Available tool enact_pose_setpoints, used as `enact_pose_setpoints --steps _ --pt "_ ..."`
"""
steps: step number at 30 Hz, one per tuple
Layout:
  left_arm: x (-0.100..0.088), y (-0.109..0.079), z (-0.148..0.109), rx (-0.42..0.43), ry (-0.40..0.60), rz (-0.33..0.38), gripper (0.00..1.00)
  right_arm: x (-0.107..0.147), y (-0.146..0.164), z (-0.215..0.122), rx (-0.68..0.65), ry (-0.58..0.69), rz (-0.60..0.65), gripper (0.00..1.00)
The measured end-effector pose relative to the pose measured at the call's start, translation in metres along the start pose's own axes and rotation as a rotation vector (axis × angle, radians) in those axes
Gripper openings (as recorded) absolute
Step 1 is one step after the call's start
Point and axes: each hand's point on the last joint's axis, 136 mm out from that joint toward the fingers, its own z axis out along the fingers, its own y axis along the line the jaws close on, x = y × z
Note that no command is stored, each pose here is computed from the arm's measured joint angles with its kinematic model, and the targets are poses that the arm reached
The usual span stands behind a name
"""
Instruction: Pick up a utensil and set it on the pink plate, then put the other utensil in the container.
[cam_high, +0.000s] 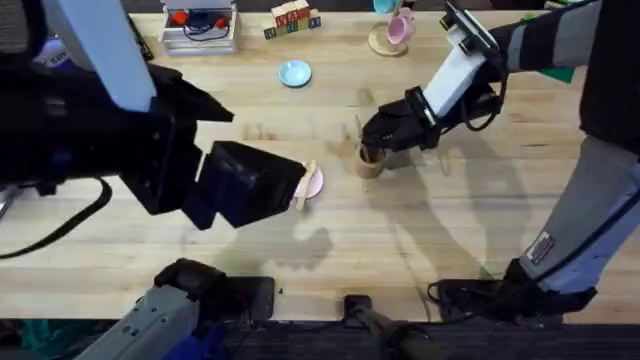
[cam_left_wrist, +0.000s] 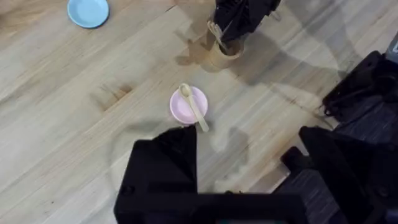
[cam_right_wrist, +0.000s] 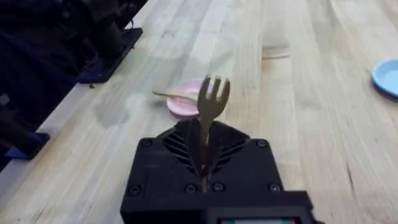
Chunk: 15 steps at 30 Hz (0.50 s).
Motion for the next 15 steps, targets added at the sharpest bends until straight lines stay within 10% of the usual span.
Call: enact_pose_setpoints --steps 15 --pt "0.0 0.0001 0.0 0.0 0.0 0.002 0.993 -0.0029 0.0018 0.0043 -0.009 -0.011 0.004 0.453"
